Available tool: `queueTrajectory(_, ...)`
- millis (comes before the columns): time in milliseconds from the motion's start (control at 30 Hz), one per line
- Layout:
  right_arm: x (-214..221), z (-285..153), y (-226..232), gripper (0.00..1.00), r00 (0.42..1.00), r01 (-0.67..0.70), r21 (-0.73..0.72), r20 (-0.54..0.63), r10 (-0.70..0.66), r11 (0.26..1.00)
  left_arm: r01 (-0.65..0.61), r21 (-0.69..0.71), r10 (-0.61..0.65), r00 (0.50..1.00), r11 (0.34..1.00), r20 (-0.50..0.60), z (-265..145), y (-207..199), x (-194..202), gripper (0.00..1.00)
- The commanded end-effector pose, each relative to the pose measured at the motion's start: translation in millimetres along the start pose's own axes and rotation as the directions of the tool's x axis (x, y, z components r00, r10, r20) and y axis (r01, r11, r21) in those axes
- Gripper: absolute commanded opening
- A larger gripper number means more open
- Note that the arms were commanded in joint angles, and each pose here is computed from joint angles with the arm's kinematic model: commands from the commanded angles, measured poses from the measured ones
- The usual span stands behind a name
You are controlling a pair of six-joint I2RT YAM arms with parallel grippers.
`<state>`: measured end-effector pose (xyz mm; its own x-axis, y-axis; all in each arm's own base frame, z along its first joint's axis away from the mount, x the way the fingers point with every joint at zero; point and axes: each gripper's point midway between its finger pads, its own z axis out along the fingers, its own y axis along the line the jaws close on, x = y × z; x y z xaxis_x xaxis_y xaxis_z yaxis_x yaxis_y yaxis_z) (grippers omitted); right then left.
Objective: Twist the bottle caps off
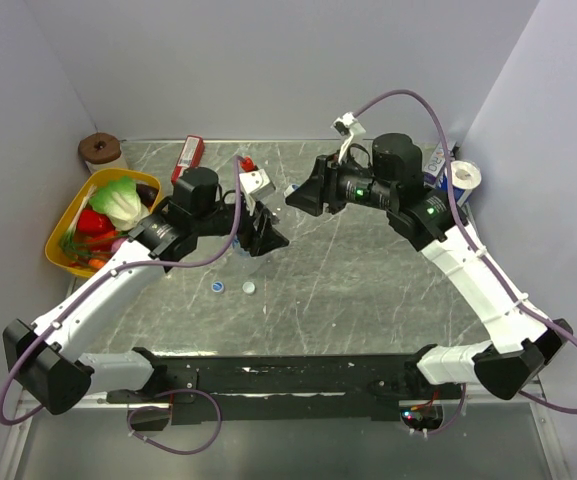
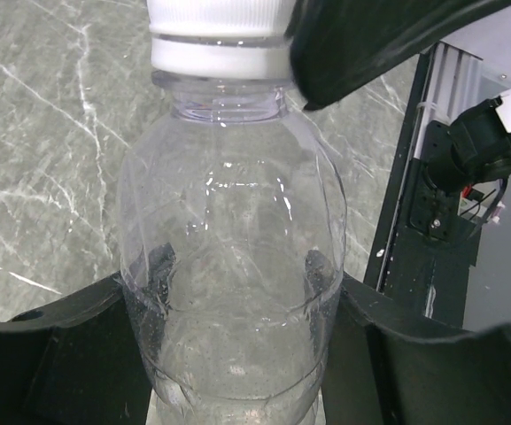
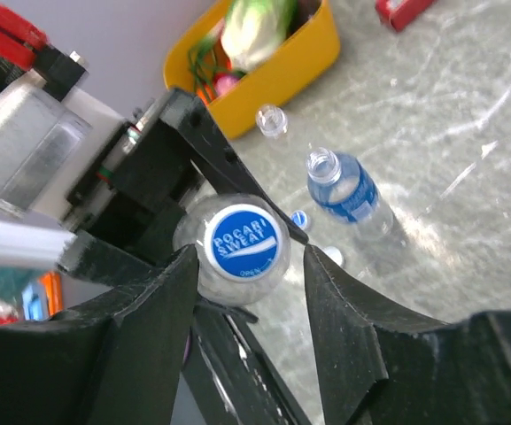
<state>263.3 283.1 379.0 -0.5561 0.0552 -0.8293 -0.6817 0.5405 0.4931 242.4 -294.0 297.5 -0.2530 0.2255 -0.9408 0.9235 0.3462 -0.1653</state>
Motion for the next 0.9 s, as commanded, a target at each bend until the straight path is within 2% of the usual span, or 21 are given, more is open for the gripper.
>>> queueTrajectory(0,-33.7,-10.3,21.5,0.59,0.986,0.015,-0.045,0.168,-0.007,0.999,-0.027,-0.017,0.028,0.998,0.999,0.05,-5.3,-2.4,-16.9,0.53)
queueTrajectory(100,-41.2,-11.7,27.1,0.61,0.978,0.016,-0.069,0.209,-0.001,0.997,-0.029,-0.017,0.03,0.998,0.999,0.053,-5.9,-2.8,-17.3,0.53)
queueTrajectory(233,-42.0,-6.8,25.0,0.61,0.979,0.016,-0.058,0.205,-0.004,0.998,-0.033,-0.019,0.034,0.998,0.999,0.057,-6.9,-3.6,-18.8,0.53)
queueTrajectory(367,-37.8,-2.4,19.1,0.48,0.983,0.016,-0.028,0.183,-0.011,0.999,-0.036,-0.027,0.037,0.998,0.999,0.06,-8.0,-2.9,-19.4,0.52)
queueTrajectory(567,-33.9,1.7,20.6,0.33,0.985,0.024,-0.04,0.17,-0.017,0.999,-0.038,-0.032,0.04,0.997,0.999,0.063,-8.8,-2.6,-19.9,0.52)
queueTrajectory(700,-27.9,3.8,26.1,0.3,0.986,0.055,-0.091,0.162,-0.04,0.994,-0.053,0.009,0.052,0.996,0.999,0.074,-12.3,-11.9,-22.4,0.52)
queueTrajectory(867,-21.4,0.2,36.0,0.25,0.98,0.154,-0.167,0.154,-0.129,0.974,-0.141,0.132,0.125,0.985,0.981,0.122,-25.8,-40.6,-28.9,0.54)
